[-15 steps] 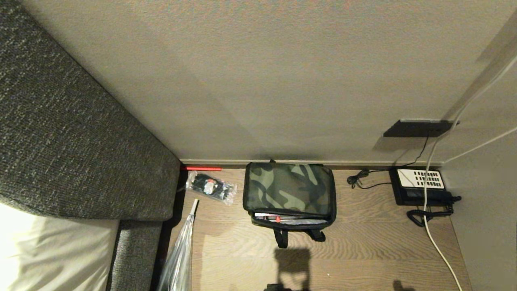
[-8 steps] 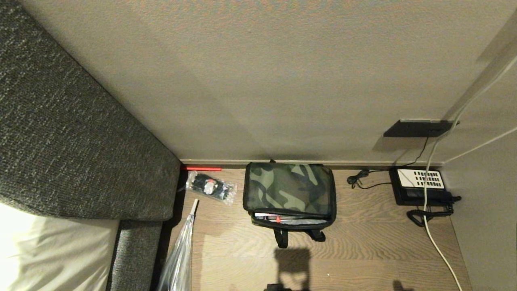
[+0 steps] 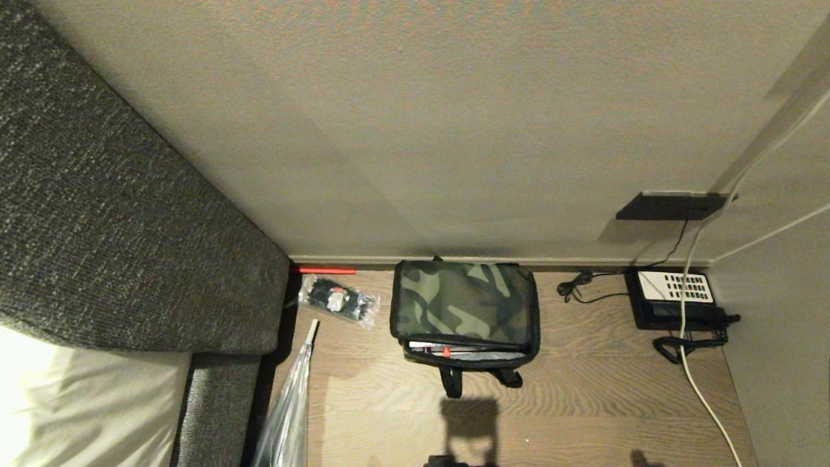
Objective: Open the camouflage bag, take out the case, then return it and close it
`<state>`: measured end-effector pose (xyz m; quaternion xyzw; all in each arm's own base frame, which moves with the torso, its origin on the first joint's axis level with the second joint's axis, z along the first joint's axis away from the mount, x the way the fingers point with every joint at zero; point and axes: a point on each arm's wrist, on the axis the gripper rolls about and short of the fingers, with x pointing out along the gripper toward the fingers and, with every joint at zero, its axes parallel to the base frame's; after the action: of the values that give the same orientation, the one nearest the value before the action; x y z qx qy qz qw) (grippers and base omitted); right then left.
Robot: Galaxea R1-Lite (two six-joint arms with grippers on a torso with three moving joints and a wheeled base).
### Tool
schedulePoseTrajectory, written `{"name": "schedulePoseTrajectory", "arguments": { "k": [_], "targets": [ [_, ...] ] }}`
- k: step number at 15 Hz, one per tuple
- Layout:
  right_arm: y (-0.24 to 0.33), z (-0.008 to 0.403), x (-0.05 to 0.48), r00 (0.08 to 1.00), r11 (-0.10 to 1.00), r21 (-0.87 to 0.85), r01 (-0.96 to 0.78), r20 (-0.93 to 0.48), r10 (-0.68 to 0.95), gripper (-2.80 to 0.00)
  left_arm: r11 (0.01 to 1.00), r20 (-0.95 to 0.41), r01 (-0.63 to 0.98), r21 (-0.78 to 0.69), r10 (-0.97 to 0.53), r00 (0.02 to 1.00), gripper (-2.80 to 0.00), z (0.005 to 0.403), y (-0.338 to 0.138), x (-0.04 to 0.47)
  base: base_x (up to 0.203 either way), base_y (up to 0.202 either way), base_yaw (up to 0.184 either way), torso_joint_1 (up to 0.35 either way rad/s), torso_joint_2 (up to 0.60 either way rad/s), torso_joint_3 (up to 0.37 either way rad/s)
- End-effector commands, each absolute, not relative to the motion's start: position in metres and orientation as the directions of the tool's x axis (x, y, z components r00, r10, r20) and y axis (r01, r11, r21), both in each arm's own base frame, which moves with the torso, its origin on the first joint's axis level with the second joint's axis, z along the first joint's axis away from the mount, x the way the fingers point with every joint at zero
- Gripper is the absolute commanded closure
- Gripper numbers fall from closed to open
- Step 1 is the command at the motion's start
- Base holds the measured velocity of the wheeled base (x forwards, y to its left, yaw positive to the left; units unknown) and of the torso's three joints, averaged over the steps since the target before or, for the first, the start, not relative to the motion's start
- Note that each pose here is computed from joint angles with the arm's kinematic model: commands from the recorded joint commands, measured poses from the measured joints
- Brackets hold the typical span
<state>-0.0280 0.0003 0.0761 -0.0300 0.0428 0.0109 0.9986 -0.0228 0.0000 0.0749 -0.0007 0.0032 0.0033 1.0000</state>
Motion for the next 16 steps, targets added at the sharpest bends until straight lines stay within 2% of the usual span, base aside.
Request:
{"name": "schedulePoseTrajectory", "arguments": {
  "k": [1,16],
  "targets": [
    [0.0003,0.076,-0.0279,0.996,0.998,-0.06,-0.025,-0.089,0.02,0.0,1.0,-0.006,-0.008,-0.003,0.008,1.0,0.0,0.075,0.0,-0.0227,0.0,0.0,0.0,0.002,0.0,0.058],
    [0.0003,0.076,-0.0277,0.996,0.998,-0.064,-0.027,-0.086,0.021,0.0,1.0,-0.005,-0.009,-0.012,0.009,1.0,0.0,0.0749,0.0001,-0.0226,0.0,0.0,0.0,0.001,0.0,0.191]
  ]
}}
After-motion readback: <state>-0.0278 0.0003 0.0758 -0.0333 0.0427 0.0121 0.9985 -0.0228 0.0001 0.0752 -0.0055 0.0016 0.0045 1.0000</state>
